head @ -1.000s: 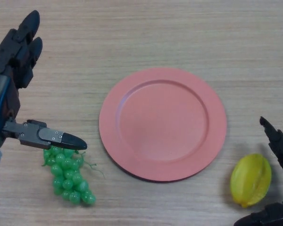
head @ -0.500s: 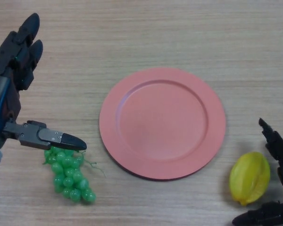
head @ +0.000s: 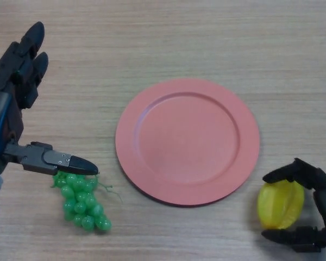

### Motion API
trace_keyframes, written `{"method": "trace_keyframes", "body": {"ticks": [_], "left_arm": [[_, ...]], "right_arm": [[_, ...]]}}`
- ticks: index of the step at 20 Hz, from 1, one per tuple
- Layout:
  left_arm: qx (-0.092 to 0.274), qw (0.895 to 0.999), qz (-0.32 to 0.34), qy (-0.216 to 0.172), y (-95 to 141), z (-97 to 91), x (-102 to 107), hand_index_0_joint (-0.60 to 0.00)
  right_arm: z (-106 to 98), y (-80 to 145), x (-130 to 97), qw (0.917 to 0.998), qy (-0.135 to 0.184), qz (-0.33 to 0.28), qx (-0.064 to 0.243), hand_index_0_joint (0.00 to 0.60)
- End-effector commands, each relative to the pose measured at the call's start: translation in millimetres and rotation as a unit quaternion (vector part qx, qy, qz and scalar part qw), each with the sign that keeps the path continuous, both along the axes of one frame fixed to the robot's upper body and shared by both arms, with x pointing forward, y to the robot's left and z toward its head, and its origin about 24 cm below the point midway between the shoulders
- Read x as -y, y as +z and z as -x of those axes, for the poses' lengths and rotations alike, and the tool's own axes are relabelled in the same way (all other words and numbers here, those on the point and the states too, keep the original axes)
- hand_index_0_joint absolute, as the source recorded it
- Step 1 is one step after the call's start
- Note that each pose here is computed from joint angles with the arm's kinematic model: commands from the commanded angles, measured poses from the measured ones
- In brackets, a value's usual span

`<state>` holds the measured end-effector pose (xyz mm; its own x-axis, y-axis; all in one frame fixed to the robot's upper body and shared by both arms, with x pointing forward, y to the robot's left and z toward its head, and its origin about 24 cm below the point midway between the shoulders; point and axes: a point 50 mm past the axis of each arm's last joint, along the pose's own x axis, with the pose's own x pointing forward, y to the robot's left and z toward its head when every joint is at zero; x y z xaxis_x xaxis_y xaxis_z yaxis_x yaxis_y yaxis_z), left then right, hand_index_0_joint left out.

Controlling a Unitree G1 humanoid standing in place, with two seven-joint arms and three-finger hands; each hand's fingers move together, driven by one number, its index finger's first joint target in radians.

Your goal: Pick up the yellow starfruit and place it on the plate

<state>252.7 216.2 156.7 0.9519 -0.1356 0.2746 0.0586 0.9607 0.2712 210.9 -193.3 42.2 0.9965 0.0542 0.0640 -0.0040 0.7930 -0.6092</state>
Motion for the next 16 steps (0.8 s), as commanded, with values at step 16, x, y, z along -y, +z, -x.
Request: {"method": "trace_keyframes", "body": {"ticks": [16], "left_arm": [[0.14,0.99,0.0,0.011,47.5,17.4,-7.7,0.0]], "right_arm": [[-86.5,97.7,-88.6,0.9829,0.117,-0.122,0.073,0.6]]}}
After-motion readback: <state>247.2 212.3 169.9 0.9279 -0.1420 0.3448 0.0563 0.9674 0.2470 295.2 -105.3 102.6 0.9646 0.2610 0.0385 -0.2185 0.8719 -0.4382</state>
